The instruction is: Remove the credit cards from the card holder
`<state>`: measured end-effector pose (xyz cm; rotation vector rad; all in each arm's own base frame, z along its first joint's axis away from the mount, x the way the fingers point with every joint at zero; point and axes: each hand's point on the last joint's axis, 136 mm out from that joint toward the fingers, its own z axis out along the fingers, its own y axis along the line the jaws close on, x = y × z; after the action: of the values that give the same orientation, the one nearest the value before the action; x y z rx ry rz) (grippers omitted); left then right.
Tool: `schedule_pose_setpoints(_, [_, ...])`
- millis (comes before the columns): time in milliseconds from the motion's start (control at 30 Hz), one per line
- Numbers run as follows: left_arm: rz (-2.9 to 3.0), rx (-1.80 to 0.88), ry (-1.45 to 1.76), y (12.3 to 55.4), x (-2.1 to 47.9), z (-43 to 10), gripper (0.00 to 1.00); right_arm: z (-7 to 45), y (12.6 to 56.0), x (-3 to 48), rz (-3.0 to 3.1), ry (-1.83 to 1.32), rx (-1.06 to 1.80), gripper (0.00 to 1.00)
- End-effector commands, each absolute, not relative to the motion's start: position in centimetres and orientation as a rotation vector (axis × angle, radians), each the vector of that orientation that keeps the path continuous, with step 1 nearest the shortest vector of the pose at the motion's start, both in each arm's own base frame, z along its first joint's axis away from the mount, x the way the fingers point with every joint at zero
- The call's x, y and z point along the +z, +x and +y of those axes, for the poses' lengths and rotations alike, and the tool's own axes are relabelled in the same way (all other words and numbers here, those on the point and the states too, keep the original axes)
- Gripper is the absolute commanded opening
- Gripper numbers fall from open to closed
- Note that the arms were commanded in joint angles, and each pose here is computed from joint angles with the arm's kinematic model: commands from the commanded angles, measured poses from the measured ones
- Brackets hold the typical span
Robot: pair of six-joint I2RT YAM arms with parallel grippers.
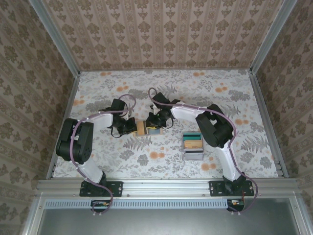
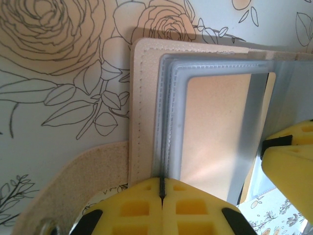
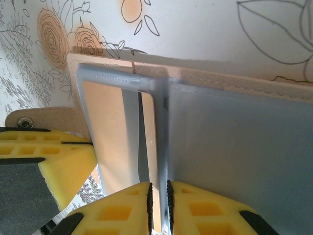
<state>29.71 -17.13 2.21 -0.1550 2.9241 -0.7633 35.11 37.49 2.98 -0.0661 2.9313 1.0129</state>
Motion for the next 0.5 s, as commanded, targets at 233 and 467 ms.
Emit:
schedule_pose_setpoints(233, [2.976, -0.728, -0.140, 29.11, 0.83, -16.98, 0.00, 38.94, 34.87, 2.25, 2.952, -0.084, 1.080, 0.20])
schedule_pose_setpoints(467, [2.980, -0.722, -0.143, 29.10, 0.84, -16.93, 0.00, 39.21, 34.86, 2.42, 2.948, -0.087, 1.100, 0.08])
